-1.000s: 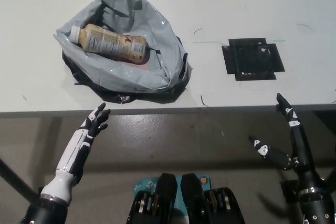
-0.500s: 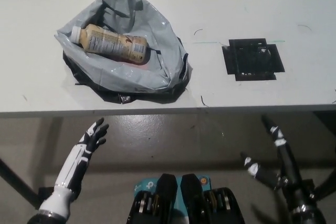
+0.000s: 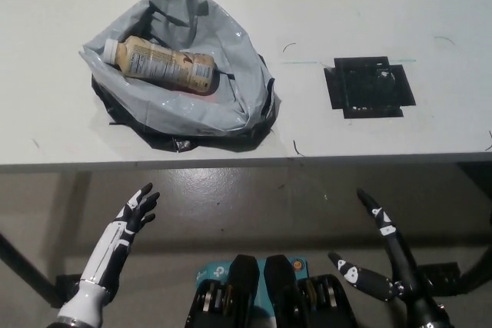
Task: Use the right hand to pick up a bottle of protein shake and place it into a plastic bag on the left side
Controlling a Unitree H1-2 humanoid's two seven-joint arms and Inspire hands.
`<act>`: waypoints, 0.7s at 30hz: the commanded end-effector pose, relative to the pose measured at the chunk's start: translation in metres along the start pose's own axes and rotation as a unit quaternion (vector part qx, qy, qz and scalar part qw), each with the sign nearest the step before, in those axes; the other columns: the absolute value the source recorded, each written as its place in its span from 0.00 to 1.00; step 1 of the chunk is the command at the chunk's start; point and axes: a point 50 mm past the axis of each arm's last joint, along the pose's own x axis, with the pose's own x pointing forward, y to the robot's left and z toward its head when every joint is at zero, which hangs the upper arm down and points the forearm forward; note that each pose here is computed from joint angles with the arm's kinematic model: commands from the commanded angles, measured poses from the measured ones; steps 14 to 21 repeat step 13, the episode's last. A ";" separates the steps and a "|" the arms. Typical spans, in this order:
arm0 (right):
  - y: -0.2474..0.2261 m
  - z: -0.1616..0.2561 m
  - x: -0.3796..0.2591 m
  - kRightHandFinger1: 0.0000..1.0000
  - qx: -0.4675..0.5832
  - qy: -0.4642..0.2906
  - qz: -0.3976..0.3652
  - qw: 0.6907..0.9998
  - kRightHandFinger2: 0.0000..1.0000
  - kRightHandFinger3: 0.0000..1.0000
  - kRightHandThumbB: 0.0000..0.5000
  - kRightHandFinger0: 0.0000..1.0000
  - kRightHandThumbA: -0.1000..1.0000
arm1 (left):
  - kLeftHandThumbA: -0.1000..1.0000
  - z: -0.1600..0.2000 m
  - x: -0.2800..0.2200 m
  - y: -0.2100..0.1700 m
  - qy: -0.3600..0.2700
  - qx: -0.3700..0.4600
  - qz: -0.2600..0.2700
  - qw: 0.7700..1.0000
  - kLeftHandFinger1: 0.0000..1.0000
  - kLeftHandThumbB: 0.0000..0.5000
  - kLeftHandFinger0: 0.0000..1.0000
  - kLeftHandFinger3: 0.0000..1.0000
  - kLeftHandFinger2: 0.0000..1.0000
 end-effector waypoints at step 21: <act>-0.002 0.006 -0.003 1.00 -0.002 -0.034 0.002 0.999 1.00 1.00 0.52 1.00 0.76 | 1.00 0.000 -0.009 0.001 -0.008 0.014 -0.005 1.000 1.00 0.42 1.00 1.00 1.00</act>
